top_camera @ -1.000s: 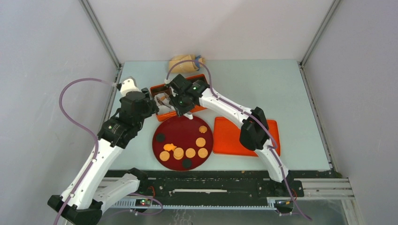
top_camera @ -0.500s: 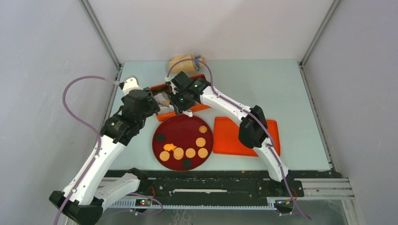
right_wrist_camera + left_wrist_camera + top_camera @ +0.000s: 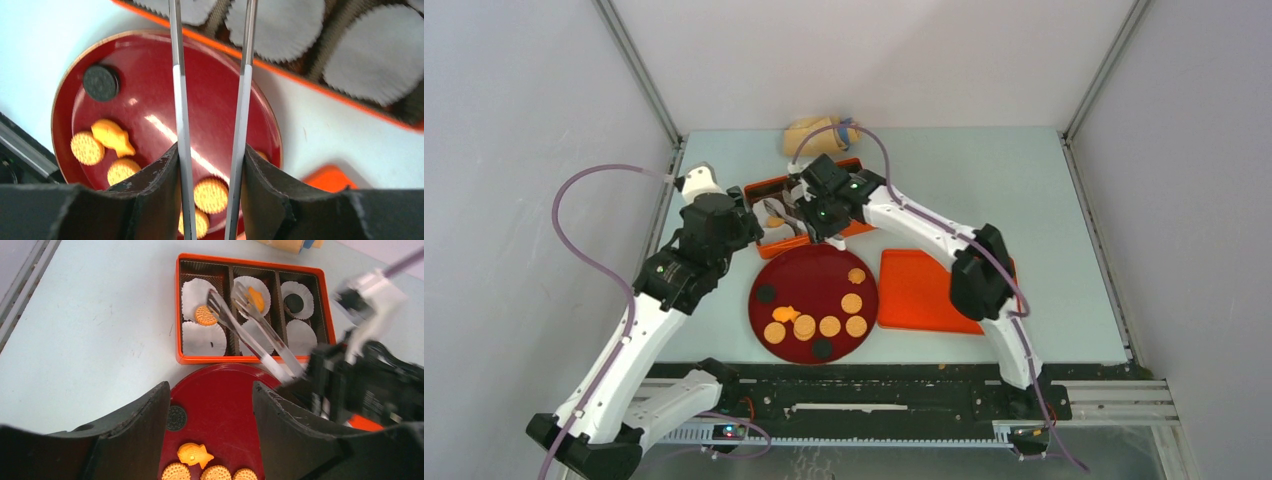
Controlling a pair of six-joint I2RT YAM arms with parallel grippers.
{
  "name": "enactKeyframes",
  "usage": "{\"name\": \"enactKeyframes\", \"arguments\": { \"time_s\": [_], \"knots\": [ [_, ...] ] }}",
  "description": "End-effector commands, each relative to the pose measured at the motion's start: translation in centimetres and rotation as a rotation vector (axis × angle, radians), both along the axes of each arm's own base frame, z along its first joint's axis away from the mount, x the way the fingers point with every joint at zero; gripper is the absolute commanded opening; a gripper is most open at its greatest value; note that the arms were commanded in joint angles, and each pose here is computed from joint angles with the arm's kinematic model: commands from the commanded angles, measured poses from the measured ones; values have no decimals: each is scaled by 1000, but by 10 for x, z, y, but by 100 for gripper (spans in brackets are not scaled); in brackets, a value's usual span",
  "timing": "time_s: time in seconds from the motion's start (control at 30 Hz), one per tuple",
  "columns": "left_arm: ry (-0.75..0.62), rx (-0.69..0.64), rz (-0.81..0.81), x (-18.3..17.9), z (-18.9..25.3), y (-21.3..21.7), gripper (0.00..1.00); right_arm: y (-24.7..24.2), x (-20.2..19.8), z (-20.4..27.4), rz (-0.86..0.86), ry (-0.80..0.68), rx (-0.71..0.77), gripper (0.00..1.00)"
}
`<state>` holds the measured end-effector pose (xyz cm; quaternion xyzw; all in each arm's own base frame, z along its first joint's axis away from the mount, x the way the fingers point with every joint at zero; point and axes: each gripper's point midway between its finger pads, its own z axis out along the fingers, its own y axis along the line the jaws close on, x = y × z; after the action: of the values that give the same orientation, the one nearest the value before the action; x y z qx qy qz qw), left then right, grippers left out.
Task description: Pack the cookies
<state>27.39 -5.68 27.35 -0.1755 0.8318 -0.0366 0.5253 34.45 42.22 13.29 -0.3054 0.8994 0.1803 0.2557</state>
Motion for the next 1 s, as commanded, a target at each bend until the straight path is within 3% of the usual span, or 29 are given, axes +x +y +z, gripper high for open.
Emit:
{"name": "enactKeyframes", "arguments": {
  "time_s": [0.0, 0.23, 0.5, 0.7, 0.97],
  "knots": [
    [-81, -37, -8, 1, 31, 0, 66, -24, -28, 109, -14, -196, 140, 48],
    [-71, -79, -51, 6, 27, -14, 66, -73, -131, 118, 53, -187, 93, 49],
    [-49, -124, -115, 9, 25, -31, 66, -94, -233, 59, 133, -7, -12, 49],
    [-59, -150, -127, 2, 26, -32, 66, -104, -267, 25, 161, 40, -103, 50],
    [-74, -154, -109, -7, 25, -25, 67, -94, -278, 2, 201, 70, -153, 50]
  ]
}}
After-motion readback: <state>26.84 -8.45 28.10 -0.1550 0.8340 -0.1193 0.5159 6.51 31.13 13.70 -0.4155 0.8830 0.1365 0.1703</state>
